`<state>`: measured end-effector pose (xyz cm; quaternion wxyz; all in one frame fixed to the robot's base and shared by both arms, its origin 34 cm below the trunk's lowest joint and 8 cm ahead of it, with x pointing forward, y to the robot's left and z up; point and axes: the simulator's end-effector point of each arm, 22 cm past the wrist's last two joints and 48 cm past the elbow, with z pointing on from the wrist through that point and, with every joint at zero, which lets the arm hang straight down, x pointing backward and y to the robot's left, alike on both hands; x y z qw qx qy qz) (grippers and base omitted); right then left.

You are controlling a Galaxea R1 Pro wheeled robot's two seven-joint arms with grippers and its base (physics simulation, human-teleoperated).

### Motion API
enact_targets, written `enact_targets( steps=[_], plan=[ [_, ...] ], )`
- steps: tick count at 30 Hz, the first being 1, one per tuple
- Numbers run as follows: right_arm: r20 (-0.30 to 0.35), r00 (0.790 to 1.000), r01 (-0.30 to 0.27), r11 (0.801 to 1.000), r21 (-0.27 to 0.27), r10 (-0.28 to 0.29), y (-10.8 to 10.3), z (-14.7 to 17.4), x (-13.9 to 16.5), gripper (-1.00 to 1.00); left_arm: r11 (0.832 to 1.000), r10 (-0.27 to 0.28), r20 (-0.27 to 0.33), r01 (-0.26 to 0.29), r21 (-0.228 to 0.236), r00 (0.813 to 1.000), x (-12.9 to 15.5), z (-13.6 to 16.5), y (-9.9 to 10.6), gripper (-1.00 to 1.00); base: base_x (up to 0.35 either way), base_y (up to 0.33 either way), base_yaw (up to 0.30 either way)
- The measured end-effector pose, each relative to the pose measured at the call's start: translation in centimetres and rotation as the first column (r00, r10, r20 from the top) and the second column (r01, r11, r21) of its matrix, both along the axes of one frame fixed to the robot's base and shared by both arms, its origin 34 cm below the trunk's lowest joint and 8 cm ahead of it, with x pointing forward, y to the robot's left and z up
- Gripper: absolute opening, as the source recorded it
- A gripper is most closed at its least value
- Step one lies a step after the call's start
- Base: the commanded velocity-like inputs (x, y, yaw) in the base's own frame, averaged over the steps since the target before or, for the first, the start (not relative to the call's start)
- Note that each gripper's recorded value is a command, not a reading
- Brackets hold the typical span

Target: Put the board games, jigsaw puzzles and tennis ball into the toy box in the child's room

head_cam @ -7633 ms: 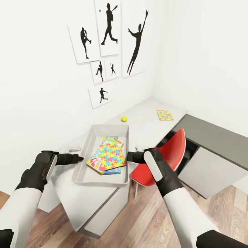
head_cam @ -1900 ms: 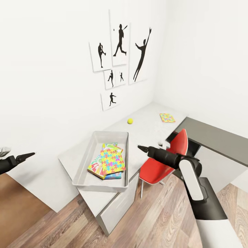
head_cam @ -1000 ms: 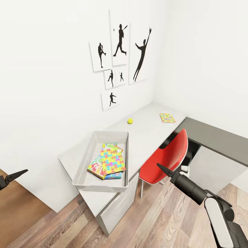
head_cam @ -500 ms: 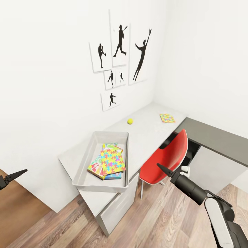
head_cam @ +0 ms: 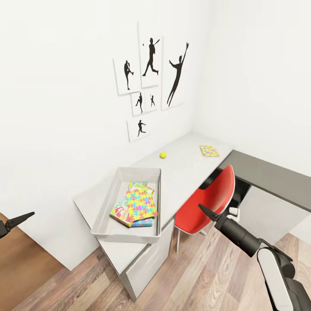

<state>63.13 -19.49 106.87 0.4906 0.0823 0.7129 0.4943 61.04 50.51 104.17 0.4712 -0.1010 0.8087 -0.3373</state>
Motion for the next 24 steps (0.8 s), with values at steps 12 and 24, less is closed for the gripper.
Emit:
enact_targets(
  steps=[12, 24],
  plan=[
    [0.076, 0.997, -0.023, 0.999, -0.026, 0.025, 0.3, 1.2, -1.1, 1.00, 0.999, -0.028, 0.035, 0.028, -0.018, 0.999, -0.3, 1.4, -0.6, 1.00, 0.000, 0.000, 0.000],
    [0.104, 0.994, -0.032, 0.999, -0.031, 0.035, 0.4, 2.3, -1.5, 1.00, 0.999, -0.030, 0.058, 0.031, -0.018, 0.998, -0.5, 2.5, -0.7, 1.00, 0.000, 0.000, 0.000]
  ],
)
